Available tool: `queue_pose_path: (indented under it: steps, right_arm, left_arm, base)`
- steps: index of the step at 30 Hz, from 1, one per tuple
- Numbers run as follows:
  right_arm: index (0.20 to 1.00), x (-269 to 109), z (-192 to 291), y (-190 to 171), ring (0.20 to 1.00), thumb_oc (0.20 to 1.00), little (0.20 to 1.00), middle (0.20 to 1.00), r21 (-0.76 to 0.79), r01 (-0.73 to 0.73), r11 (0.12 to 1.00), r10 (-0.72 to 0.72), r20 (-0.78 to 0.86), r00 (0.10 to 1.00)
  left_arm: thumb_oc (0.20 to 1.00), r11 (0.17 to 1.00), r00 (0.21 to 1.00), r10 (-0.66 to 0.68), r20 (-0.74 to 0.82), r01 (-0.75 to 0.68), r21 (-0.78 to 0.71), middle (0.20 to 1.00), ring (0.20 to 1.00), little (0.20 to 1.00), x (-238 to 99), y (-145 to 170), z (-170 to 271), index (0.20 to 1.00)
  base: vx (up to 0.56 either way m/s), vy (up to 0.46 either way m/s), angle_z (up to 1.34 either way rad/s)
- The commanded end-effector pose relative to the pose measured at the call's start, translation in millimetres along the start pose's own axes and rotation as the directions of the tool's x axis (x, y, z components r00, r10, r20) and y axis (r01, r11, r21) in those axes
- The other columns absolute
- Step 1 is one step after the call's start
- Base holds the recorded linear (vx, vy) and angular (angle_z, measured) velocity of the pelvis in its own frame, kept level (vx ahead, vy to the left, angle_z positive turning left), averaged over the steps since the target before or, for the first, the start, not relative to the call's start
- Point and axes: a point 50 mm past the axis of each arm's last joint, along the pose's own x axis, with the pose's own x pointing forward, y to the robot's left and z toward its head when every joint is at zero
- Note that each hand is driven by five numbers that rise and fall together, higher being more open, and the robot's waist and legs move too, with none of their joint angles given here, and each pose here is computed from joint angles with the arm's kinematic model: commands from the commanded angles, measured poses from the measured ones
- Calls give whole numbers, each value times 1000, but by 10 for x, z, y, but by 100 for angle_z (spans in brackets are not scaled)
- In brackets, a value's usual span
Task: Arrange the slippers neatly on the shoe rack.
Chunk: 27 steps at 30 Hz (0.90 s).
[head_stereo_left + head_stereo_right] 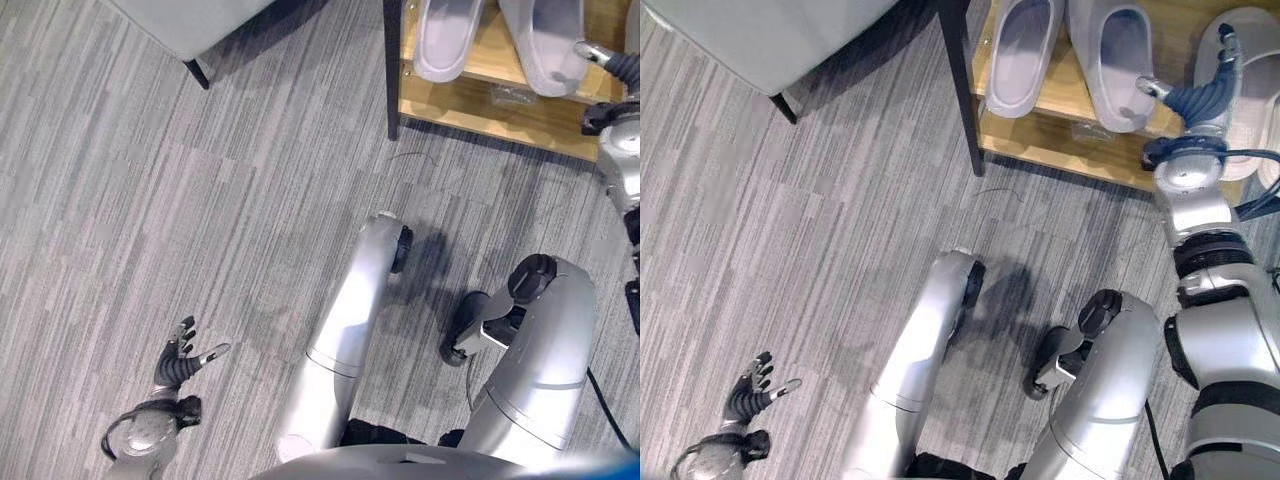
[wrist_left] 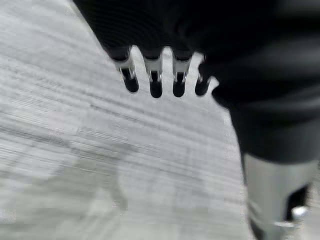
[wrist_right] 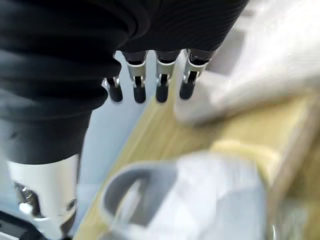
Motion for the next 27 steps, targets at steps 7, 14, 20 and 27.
queue_pose_path:
  steps: [7,14,20,27]
  right_arm:
    - [1000,64,-43,-73,1000,1000,1000,1000,58,29,998,-26,-58,998]
    - [1000,22,-10,108,1000,1000,1000,1000,59,-40,997,43,-43,998]
    - [1000,-25,-20,211,1000,1000,1000,1000,69,-93,993,96,-37,995]
    - [1000,-91,40,376,1000,1000,1000,1000,73,-174,982,175,2,985]
  left_arm:
    - [1000,992,986,124,-115,-122,25,1000,1000,1000,-319,406,-303,1000]
    - [1000,990,983,142,-118,-140,23,1000,1000,1000,-290,423,-305,1000]
    - [1000,989,983,151,-103,-151,10,1000,1000,1000,-229,417,-262,1000]
    - [1000,987,981,161,-111,-161,2,1000,1000,1000,-210,407,-279,1000]
  base:
    - [-13,9,-2]
    - [3,7,-5]
    - [0,0,0]
    - [0,0,0]
